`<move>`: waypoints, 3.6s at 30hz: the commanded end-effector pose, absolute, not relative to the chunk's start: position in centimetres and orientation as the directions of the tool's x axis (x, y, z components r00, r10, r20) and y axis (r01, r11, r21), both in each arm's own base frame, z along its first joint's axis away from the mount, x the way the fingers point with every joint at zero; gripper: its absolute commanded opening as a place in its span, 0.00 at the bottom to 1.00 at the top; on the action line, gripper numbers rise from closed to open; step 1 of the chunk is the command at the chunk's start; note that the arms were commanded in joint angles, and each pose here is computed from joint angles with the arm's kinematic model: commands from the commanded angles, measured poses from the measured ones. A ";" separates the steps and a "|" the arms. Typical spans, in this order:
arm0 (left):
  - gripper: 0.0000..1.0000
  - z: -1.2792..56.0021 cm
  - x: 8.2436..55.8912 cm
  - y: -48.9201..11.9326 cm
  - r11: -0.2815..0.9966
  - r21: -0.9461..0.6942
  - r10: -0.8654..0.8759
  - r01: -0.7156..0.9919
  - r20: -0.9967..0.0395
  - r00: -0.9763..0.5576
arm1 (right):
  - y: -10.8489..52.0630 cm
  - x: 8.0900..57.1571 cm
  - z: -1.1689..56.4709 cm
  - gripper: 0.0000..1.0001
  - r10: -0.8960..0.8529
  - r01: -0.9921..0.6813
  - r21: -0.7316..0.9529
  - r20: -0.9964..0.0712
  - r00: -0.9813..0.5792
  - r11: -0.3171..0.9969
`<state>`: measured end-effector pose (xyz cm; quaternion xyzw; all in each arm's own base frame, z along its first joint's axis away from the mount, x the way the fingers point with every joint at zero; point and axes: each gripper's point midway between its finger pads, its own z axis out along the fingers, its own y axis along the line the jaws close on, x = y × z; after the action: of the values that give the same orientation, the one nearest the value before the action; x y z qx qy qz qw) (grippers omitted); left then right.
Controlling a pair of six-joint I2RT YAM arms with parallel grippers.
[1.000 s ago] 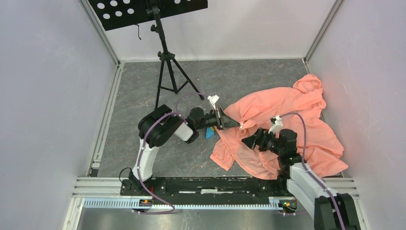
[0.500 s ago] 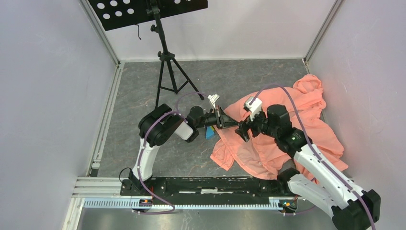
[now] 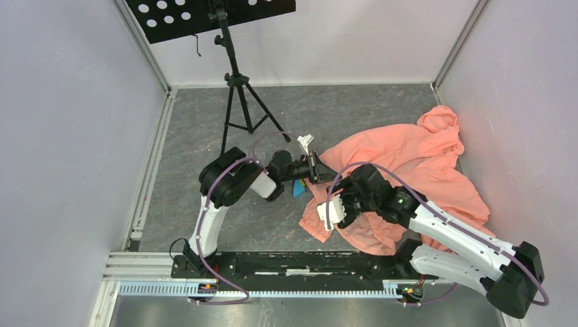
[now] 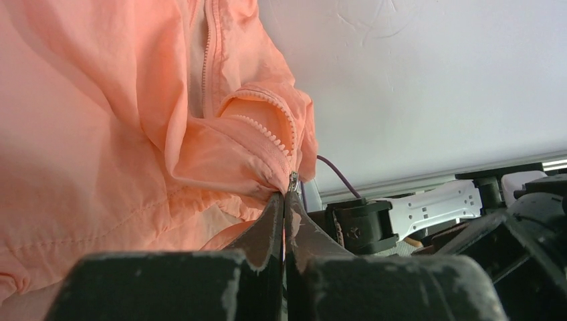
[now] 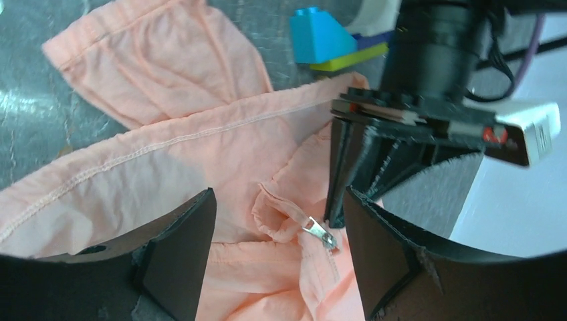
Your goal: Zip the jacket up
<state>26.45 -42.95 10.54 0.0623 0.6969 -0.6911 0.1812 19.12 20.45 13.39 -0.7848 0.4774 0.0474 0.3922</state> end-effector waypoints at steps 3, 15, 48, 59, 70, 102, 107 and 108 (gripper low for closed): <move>0.02 11.6 26.3 -43.5 0.011 -0.929 -0.148 0.371 -0.368 -0.918 | 19.2 18.1 10.4 0.67 -0.649 -0.629 -0.548 -0.191 0.736 -0.552; 0.02 12.2 25.6 -43.5 0.001 -0.925 -0.134 0.380 -0.377 -0.916 | 18.1 21.9 8.1 0.56 -0.634 -0.475 -0.514 0.188 0.750 -0.715; 0.02 12.1 25.4 -43.3 -0.003 -0.926 -0.133 0.378 -0.374 -0.918 | 19.6 23.7 6.4 0.00 -0.609 -0.404 -0.493 0.383 0.694 -0.771; 0.02 11.2 25.4 -43.2 0.022 -0.928 -0.124 0.373 -0.372 -0.920 | 22.3 22.3 9.9 0.00 -0.704 -0.560 -0.739 -0.167 0.690 -0.374; 0.02 11.2 24.9 -42.9 0.028 -0.927 -0.121 0.374 -0.375 -0.919 | 22.2 24.8 13.2 0.00 -0.687 -0.710 -0.704 -0.530 0.498 0.029; 0.02 8.7 21.2 -36.9 0.465 -0.768 -0.042 0.440 -0.516 -0.856 | 0.7 33.9 13.6 0.00 -0.080 0.143 -0.169 -0.872 -0.483 0.975; 0.02 8.2 20.2 -37.2 0.463 -0.771 -0.008 0.437 -0.497 -0.868 | -5.4 35.6 14.1 0.00 -0.004 0.321 -0.158 -0.902 -0.432 0.934; 0.02 7.9 19.9 -37.2 0.465 -0.774 -0.005 0.430 -0.488 -0.873 | -6.5 36.0 14.1 0.00 0.007 0.350 -0.159 -0.902 -0.431 0.923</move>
<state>21.19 -37.94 10.08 0.1087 0.8066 -0.5319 0.2336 33.71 -1.66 11.32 0.0301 0.8673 -0.1161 0.4831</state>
